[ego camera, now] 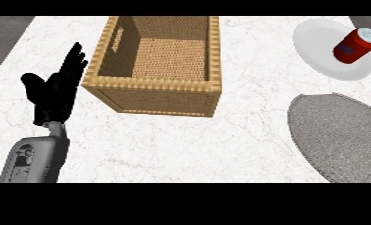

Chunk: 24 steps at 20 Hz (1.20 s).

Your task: Pick the lemon from the placemat and place it in the basket

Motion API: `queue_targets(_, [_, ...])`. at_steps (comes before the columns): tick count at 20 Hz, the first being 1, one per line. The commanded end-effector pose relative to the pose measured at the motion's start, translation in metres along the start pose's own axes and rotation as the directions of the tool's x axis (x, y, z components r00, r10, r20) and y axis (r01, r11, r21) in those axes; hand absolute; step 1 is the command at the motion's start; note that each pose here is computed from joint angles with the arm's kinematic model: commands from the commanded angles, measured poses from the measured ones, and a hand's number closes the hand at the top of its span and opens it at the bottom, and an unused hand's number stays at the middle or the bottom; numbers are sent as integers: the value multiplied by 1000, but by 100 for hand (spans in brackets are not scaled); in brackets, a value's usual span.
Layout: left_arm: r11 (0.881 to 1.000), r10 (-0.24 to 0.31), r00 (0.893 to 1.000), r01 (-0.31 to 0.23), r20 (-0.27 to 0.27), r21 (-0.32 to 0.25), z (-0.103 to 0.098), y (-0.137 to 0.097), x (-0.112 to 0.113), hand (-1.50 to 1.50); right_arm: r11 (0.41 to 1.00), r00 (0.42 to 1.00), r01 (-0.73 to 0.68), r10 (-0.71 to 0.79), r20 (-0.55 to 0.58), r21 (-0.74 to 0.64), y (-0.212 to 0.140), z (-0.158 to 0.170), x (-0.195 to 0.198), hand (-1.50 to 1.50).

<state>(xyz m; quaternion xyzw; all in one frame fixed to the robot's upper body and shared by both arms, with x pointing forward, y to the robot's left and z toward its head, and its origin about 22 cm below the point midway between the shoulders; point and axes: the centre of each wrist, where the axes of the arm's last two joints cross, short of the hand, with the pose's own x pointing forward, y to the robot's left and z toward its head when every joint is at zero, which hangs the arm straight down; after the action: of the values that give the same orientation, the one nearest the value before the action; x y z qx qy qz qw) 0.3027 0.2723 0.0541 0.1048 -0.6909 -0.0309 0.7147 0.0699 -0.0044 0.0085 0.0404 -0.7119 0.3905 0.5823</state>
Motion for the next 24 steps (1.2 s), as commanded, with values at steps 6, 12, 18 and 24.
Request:
queue_targets(6, [999,-17,999,18,-31,37,11,9,-10,0,984,991,61,-39,130,-166,-2,5,40,150])
queue_targets(12, [999,-15,1000,16,-21,46,7,13,-10,0,965,993,77,-51,109,-252,-33,-17,49,150])
queue_targets(18, [999,1,1000,0,-16,45,11,5,-14,0,931,990,113,-75,120,-347,-41,-26,50,150])
queue_targets(24, [999,-7,1000,7,-8,39,7,13,-9,0,908,997,51,-21,78,-415,-55,-45,46,150])
